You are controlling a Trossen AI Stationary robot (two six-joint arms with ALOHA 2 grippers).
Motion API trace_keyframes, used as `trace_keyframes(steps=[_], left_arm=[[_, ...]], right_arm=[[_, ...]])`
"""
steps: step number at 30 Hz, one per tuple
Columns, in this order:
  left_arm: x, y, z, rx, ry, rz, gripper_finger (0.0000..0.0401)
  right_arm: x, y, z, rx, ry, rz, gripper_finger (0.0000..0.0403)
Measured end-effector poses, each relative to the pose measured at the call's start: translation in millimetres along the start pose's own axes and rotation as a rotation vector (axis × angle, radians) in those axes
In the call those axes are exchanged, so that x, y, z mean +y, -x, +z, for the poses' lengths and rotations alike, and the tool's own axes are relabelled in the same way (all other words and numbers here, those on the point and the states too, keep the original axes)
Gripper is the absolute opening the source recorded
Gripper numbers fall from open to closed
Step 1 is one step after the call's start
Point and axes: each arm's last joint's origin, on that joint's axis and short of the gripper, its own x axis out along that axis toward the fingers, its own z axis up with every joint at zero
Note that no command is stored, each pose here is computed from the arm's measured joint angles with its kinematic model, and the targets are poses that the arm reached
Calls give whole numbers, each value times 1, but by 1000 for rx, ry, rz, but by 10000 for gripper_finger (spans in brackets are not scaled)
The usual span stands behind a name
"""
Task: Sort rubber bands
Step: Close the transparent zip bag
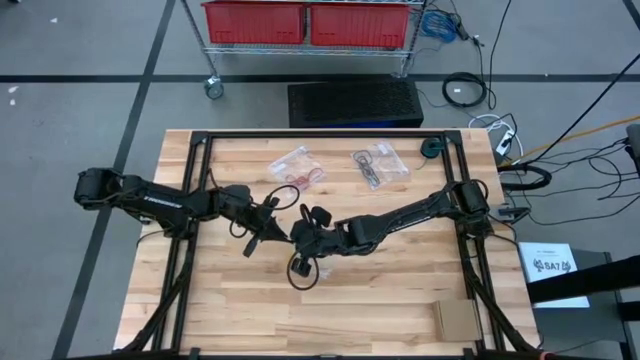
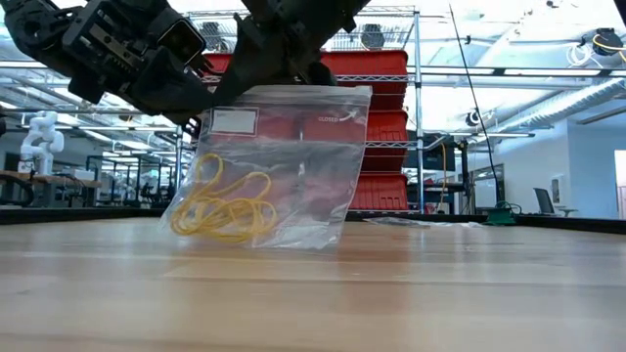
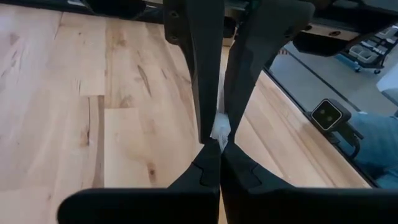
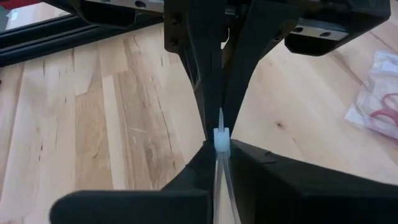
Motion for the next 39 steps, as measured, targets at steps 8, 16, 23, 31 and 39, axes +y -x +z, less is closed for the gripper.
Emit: trace_keyframes(steps=[8, 16, 23, 31, 39], left_arm=[[0, 0, 0, 1, 0, 5, 0], [0, 0, 1, -1, -1, 4, 0], [0, 0, 0, 4, 2, 5, 0], [0, 1, 0, -2, -1, 5, 0], [0, 1, 1, -4, -2, 12, 0]], right_arm=[[4, 3, -6, 36, 5, -13, 6], [8, 7, -11, 70, 9, -17, 5], [9, 13, -21, 152, -1, -44, 4], [13, 30, -26, 221, -9, -45, 2], [16, 43, -21, 215, -51, -20, 5]])
